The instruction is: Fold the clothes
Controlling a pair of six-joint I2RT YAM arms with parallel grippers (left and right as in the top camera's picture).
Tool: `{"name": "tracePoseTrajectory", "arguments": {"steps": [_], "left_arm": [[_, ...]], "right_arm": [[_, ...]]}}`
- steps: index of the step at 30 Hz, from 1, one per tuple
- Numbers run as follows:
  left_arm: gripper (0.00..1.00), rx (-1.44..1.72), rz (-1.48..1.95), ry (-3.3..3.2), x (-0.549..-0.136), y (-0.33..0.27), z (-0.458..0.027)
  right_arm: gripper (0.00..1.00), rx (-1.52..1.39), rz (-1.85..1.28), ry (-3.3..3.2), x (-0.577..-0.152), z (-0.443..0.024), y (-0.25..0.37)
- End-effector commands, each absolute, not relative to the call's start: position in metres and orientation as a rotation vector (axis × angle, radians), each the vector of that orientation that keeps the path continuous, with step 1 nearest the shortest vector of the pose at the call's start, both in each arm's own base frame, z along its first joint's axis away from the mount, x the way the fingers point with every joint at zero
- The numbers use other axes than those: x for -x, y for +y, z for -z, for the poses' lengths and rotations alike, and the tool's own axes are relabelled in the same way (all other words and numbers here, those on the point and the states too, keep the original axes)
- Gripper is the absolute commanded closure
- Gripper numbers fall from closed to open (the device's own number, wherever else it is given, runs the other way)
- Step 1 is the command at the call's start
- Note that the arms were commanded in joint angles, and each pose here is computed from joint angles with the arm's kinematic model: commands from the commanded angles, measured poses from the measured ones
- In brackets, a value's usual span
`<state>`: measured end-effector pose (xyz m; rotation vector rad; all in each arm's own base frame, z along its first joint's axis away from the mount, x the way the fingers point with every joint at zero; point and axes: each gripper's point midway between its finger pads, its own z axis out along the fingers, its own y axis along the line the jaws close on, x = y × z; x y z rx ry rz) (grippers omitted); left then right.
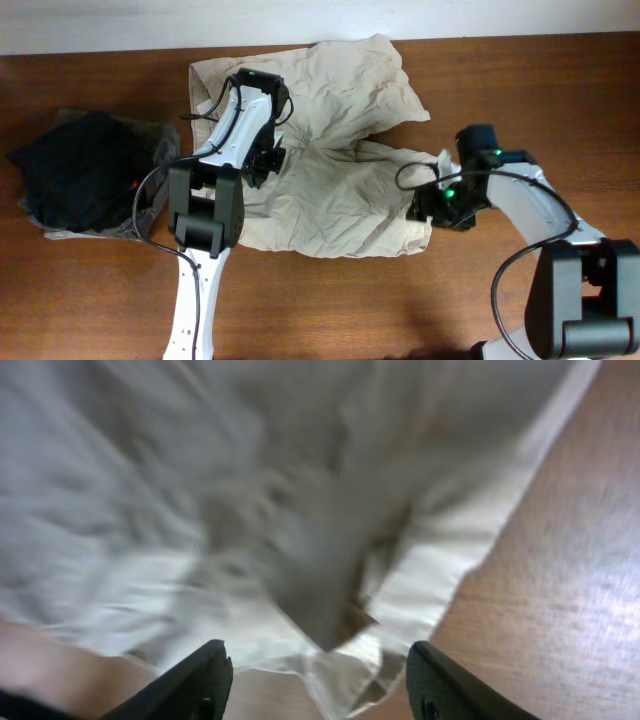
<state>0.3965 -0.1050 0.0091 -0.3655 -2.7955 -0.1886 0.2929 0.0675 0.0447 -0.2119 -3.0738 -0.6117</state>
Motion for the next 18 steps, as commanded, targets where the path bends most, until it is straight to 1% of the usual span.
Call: {"name": "tracePoseTrajectory", "arguments": {"steps": [1, 7, 10, 13, 18], "left_arm": [[0.88, 0.384, 0.167, -2.798, -0.396, -0.106, -0.012], [0.88, 0.385, 0.166, -2.807, -0.398, -0.107, -0.012], [0.88, 0.385, 0.165, -2.81, -0.399, -0.107, -0.011], [0.88, 0.385, 0.165, -2.81, -0.399, -0.107, -0.011], [0.88, 0.385, 0.165, -2.81, -0.399, -0.107, -0.011]], "right_arm": [[0.4, 0.28, 0.458, -3.041, -0.271, -0.028, 0.057], [0.44, 0.32, 0.505, -2.987, -0.254, -0.014, 0.063], [0.51, 0.307, 0.593, -2.97, -0.252, -0.012, 0.072], [0.55, 0.302, 0.601, -2.968, -0.251, -0.012, 0.073], [0.66, 0.239, 0.615, -2.983, -0.251, -0.014, 0.074]]}}
